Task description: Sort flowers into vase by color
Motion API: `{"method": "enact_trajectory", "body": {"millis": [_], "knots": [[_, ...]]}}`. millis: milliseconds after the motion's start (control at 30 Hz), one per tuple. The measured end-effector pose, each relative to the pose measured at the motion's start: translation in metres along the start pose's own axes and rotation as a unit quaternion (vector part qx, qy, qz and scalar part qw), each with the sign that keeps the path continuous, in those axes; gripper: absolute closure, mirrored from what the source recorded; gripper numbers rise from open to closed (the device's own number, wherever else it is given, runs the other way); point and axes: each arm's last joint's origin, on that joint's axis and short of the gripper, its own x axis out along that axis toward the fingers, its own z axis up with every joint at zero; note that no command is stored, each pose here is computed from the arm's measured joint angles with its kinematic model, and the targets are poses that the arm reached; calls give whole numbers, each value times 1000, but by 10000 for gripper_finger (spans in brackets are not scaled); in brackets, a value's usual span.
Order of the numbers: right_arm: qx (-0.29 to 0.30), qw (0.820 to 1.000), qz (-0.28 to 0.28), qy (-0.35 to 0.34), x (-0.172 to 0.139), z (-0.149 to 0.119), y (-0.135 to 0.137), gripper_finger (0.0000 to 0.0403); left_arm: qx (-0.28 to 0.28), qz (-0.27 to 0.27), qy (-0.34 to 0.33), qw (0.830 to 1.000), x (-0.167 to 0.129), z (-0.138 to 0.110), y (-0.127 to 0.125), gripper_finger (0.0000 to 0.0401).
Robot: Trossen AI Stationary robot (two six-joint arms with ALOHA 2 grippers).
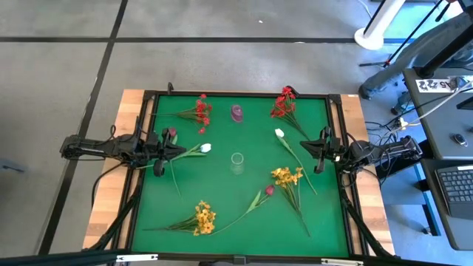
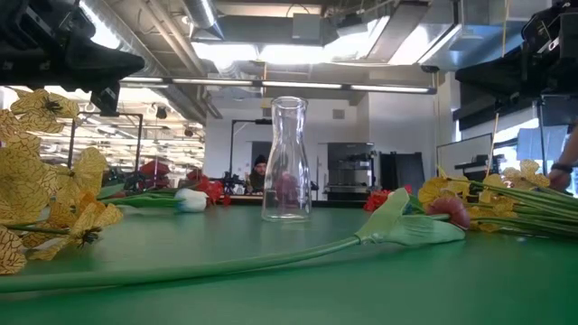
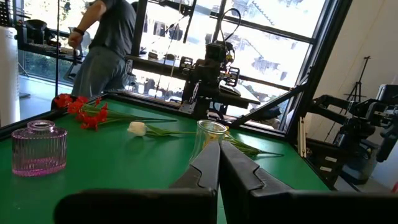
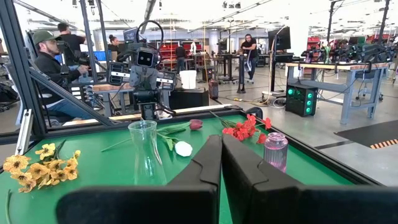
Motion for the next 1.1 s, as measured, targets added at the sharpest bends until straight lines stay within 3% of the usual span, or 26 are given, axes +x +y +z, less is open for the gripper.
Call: {"method": "enact_trajectory", "body": {"millis": [1100], "knots": [[0, 1000, 0, 0, 0, 0, 0, 388, -17, 0, -2, 1000, 0, 0, 0, 401]]}}
